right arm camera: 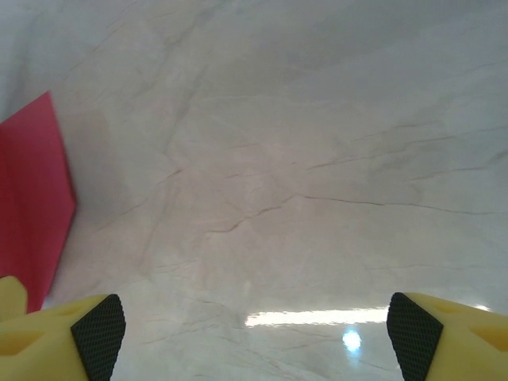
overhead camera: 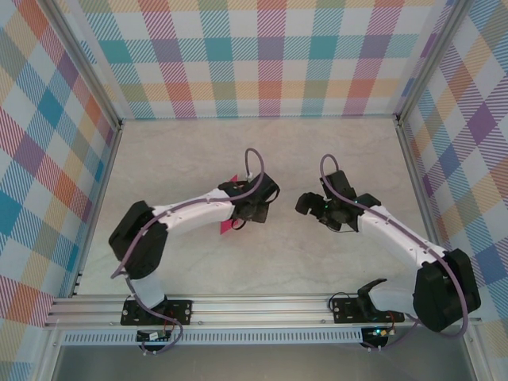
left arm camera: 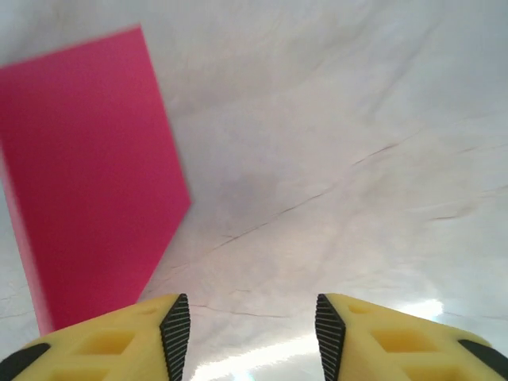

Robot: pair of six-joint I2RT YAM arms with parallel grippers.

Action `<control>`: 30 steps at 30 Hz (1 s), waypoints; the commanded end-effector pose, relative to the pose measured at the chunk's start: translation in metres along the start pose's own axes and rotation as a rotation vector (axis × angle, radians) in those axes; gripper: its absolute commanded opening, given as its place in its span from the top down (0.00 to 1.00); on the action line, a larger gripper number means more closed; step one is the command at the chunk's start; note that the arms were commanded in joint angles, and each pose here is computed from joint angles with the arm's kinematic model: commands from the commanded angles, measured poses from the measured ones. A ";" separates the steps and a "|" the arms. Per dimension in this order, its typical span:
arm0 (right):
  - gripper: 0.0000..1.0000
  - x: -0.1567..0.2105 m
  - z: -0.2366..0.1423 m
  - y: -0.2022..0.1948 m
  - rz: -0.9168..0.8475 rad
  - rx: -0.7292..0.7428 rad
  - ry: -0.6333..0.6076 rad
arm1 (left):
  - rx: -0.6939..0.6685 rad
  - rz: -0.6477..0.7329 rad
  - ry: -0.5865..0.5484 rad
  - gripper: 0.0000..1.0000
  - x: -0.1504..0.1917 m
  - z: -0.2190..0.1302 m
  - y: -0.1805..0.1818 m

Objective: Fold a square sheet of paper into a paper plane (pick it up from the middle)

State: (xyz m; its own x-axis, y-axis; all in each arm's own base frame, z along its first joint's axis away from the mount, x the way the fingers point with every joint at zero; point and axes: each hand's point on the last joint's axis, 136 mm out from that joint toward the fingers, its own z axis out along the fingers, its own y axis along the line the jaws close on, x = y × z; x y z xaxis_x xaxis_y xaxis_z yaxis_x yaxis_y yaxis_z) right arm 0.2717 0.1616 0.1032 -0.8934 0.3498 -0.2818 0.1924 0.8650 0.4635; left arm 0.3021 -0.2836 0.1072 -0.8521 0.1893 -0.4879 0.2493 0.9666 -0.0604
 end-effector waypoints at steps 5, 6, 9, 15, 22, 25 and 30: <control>0.12 0.015 0.025 0.086 -0.100 -0.373 0.176 | 0.183 -0.195 -0.062 0.42 -0.014 -0.035 0.030; 0.12 0.021 0.030 0.094 -0.107 -0.387 0.203 | 0.190 -0.240 -0.065 0.41 -0.015 -0.035 0.040; 0.12 0.037 0.045 0.113 -0.130 -0.407 0.268 | 0.210 -0.365 -0.057 0.38 -0.007 -0.029 0.068; 0.15 0.066 0.065 0.149 -0.169 -0.466 0.365 | 0.212 -0.552 -0.033 0.38 0.015 -0.014 0.110; 0.26 0.089 0.083 0.167 -0.182 -0.461 0.433 | 0.177 -0.633 -0.035 0.37 0.028 -0.012 0.135; 0.38 0.089 0.093 0.171 -0.172 -0.452 0.430 | 0.173 -0.645 -0.034 0.33 0.031 -0.012 0.138; 0.71 0.080 0.107 0.173 -0.169 -0.420 0.391 | 0.167 -0.653 -0.046 0.24 0.030 -0.013 0.141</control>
State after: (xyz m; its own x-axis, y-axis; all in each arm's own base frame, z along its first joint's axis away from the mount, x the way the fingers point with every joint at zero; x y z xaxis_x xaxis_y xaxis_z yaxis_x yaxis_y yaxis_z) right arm 0.2652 0.3696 0.0640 -0.9984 -0.0252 -0.0503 -0.0544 0.6612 0.7482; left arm 0.3060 -0.1424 0.0921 -0.8454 -0.4133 -0.3383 -0.2320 0.8547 -0.4644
